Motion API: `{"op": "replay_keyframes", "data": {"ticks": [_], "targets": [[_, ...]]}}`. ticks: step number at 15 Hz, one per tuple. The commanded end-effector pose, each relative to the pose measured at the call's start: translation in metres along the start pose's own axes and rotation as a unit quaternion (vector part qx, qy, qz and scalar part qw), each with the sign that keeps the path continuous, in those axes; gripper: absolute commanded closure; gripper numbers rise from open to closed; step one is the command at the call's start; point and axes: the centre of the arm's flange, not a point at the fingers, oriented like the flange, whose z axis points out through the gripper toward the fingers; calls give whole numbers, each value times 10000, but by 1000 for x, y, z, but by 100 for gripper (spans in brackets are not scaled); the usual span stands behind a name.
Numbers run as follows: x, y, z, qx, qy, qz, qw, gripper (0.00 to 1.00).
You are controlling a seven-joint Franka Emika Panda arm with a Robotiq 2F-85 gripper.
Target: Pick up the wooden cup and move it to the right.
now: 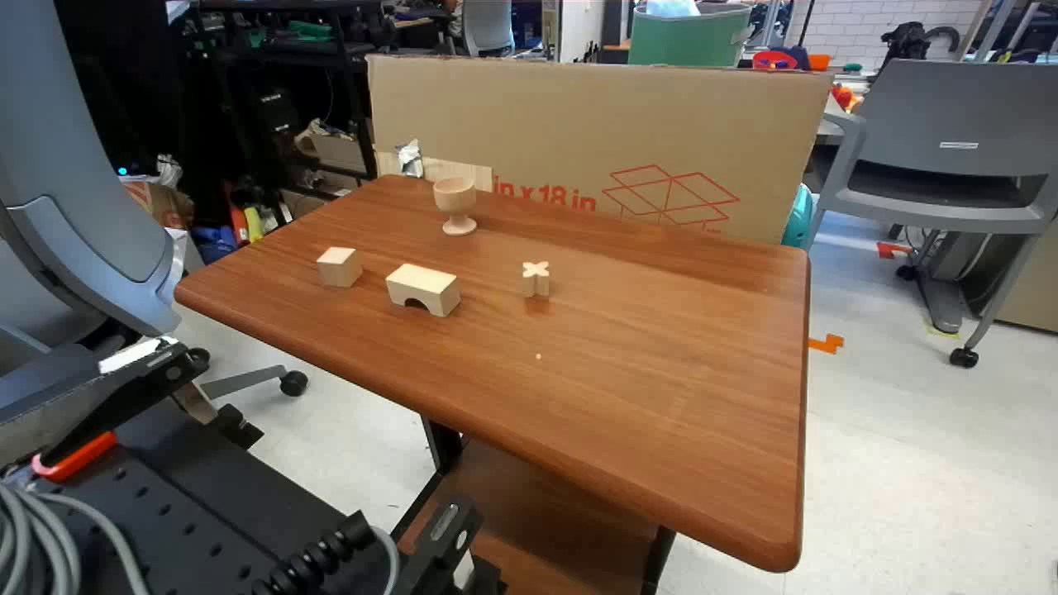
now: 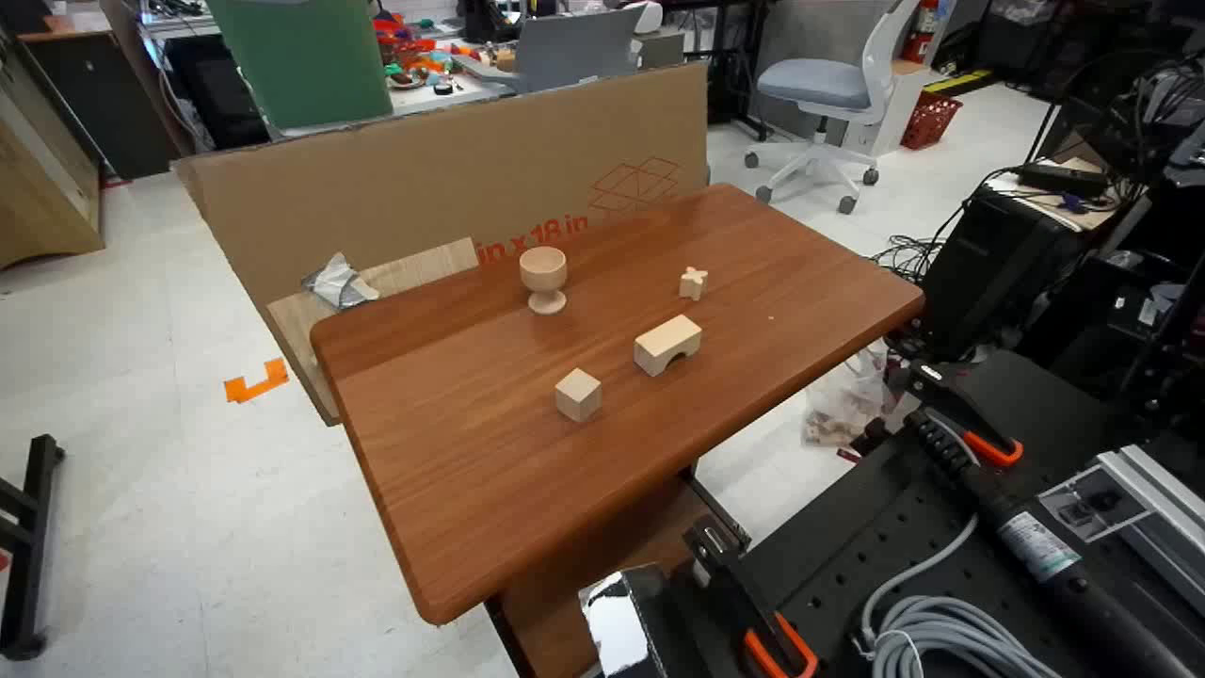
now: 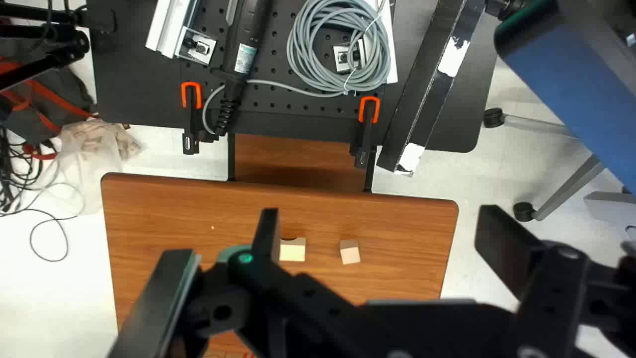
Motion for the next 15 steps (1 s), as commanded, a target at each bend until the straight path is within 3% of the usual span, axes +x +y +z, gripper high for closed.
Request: {"op": "replay_keyframes", "data": {"ticks": [1, 13, 15], "targets": [[0, 0, 0, 1, 6, 0, 10000, 0], [0, 0, -1, 1, 9, 0, 10000, 0], [16, -5, -6, 170, -90, 186, 9996, 0]]}}
